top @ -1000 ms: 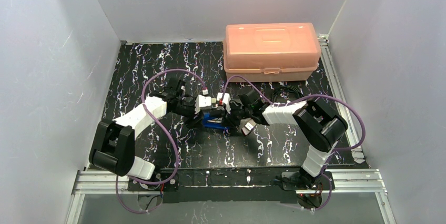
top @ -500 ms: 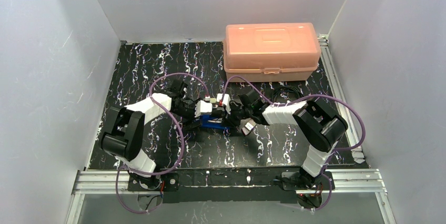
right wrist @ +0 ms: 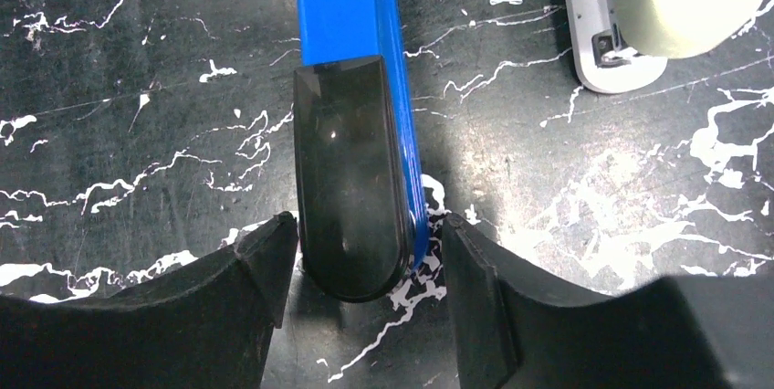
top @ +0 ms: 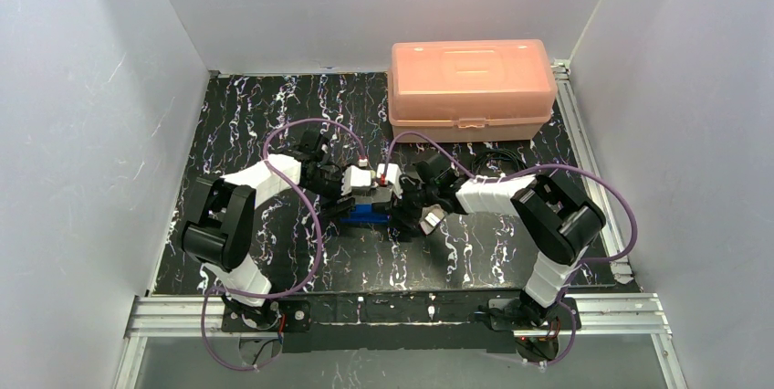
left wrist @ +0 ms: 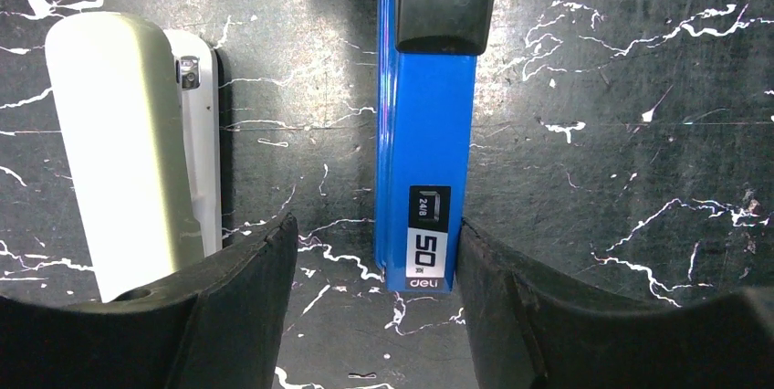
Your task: Load the staples into the stapler
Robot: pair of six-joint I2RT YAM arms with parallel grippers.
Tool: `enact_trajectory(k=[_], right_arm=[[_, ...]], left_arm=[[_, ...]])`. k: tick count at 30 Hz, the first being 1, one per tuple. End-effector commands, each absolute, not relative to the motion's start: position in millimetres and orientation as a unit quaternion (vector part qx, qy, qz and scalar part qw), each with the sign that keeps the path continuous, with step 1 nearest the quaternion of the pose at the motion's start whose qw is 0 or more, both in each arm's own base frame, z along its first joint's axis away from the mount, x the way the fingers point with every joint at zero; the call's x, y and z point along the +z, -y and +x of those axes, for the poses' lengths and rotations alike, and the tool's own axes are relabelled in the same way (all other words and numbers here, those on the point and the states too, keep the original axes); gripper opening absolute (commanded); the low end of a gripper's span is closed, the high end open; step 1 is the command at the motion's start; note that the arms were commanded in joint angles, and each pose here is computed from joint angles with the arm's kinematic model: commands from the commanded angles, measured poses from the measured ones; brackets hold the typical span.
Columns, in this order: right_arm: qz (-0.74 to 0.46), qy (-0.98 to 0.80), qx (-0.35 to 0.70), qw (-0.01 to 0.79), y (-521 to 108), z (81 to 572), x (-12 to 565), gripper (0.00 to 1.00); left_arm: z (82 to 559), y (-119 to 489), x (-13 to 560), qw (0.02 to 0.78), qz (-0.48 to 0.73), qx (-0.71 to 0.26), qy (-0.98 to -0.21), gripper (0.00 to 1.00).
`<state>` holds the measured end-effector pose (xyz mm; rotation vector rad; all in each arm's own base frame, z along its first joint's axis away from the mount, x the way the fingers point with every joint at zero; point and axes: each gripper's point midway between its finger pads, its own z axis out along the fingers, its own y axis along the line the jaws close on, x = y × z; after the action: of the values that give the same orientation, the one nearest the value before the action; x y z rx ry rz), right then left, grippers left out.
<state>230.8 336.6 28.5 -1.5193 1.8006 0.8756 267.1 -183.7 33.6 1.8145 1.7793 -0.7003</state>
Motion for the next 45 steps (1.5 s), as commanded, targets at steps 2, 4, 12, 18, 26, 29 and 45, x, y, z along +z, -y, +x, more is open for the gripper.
enact_trajectory(k=[2, 4, 12, 18, 26, 29, 45], right_arm=[[-0.575, -0.684, 0.323, 0.312, -332.5, 236.0, 50.2, 0.69], [-0.576, -0.684, 0.323, 0.310, -331.1, 236.4, 54.0, 0.70], [-0.576, -0.685, 0.325, 0.306, -320.0, 236.3, 68.8, 0.72], [-0.571, -0.688, 0.323, 0.309, -312.7, 235.7, 70.6, 0.72], [-0.540, -0.705, 0.329, 0.321, -310.5, 249.3, 82.6, 0.74], [-0.515, -0.722, 0.332, 0.323, -306.5, 260.4, 90.6, 0.78], [-0.353, -0.765, 0.476, 0.252, -303.5, 287.4, 140.2, 0.99]], left_arm=[[259.9, 193.4, 43.2, 0.261, 0.667, -0.273, -0.642, 0.61], [258.5, 194.6, 43.2, 0.261, 0.669, -0.272, -0.640, 0.61], [257.7, 199.2, 37.8, 0.249, 0.681, -0.271, -0.633, 0.55], [251.7, 202.2, 32.7, 0.238, 0.689, -0.272, -0.628, 0.44], [244.3, 197.4, 26.2, 0.219, 0.710, -0.259, -0.618, 0.21], [243.8, 194.5, 24.0, 0.216, 0.716, -0.252, -0.614, 0.05], [264.4, 208.9, 56.1, 0.309, 0.698, -0.222, -0.607, 0.00]])
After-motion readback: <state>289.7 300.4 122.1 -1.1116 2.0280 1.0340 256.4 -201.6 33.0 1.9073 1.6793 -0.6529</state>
